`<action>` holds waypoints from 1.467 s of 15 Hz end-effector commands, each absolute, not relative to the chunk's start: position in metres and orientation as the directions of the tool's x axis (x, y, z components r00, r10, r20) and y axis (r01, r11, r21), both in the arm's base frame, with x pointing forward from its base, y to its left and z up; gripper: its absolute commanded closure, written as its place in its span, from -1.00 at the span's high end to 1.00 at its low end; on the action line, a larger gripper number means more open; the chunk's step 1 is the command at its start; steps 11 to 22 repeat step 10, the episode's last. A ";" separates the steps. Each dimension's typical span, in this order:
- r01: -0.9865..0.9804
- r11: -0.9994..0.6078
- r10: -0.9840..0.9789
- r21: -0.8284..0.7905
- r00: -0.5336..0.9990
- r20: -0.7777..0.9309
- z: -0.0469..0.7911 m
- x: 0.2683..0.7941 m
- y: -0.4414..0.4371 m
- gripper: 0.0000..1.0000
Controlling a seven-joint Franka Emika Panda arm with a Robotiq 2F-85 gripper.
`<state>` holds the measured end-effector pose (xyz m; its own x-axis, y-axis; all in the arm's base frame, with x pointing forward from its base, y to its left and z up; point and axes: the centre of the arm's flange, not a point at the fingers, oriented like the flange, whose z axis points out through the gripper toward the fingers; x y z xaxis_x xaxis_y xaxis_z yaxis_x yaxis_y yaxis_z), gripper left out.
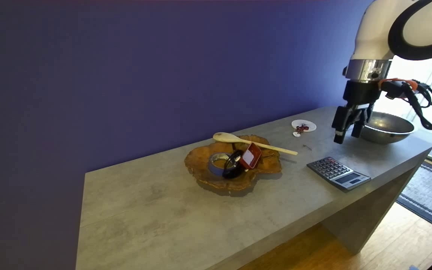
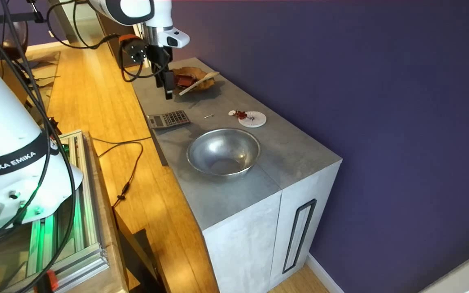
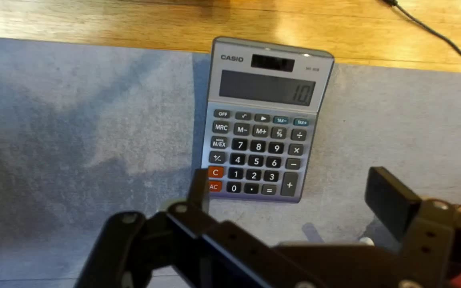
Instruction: Press four buttons on the calculator
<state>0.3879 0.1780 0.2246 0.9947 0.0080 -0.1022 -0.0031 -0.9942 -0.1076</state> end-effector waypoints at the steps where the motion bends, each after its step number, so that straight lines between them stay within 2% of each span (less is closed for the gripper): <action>1: -0.004 -0.996 0.005 -0.093 0.996 -0.090 0.267 0.358 0.178 1.00; 5: 0.012 -0.994 0.020 -0.109 0.997 -0.070 0.289 0.347 0.180 1.00; 6: 0.015 -0.995 0.024 -0.098 0.996 -0.089 0.270 0.366 0.181 1.00; 22: 0.020 -0.995 0.027 -0.102 0.997 -0.066 0.281 0.359 0.181 1.00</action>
